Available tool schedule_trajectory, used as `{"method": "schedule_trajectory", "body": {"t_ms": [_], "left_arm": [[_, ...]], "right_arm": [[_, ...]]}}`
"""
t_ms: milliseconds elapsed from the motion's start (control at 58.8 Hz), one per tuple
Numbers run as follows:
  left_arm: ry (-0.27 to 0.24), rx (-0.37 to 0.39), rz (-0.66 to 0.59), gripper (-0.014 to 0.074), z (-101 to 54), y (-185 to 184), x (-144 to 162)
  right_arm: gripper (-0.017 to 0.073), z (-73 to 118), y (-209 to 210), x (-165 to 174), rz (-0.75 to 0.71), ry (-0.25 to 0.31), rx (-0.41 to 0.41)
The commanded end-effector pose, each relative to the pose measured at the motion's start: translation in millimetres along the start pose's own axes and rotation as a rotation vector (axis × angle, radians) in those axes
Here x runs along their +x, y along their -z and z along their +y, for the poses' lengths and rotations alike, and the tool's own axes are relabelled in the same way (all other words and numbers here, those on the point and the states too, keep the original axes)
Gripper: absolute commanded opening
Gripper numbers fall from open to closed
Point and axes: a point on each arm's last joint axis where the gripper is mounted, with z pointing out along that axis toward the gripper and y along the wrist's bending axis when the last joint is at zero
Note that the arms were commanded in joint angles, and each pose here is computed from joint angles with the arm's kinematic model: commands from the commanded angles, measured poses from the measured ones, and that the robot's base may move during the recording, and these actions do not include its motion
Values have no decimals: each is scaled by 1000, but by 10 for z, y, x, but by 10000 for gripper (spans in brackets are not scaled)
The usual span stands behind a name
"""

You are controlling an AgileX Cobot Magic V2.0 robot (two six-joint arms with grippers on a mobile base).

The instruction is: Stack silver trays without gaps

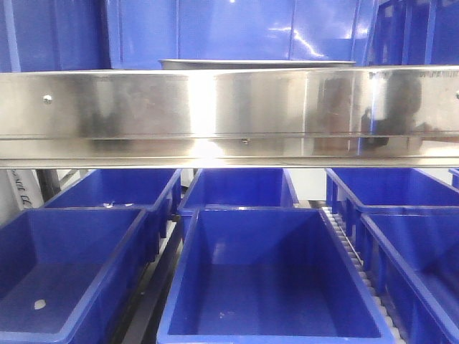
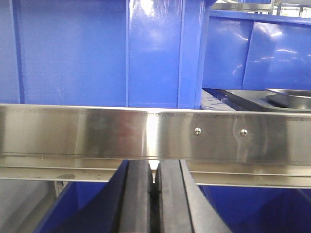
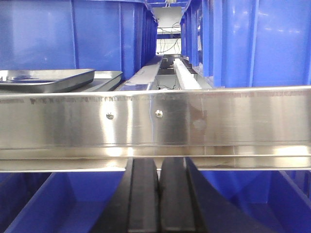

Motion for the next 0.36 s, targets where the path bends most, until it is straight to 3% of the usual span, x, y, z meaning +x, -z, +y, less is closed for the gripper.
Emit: {"method": "schedule_trajectory", "body": {"t_ms": [0,340], "left_arm": [[-3,8,-20,-6,-5,4,-22],[-3,8,-20,-6,-5,4,-22]], "right_arm": [[-71,-1,7,-18,-23,1,2],[-71,-1,7,-18,-23,1,2]]}}
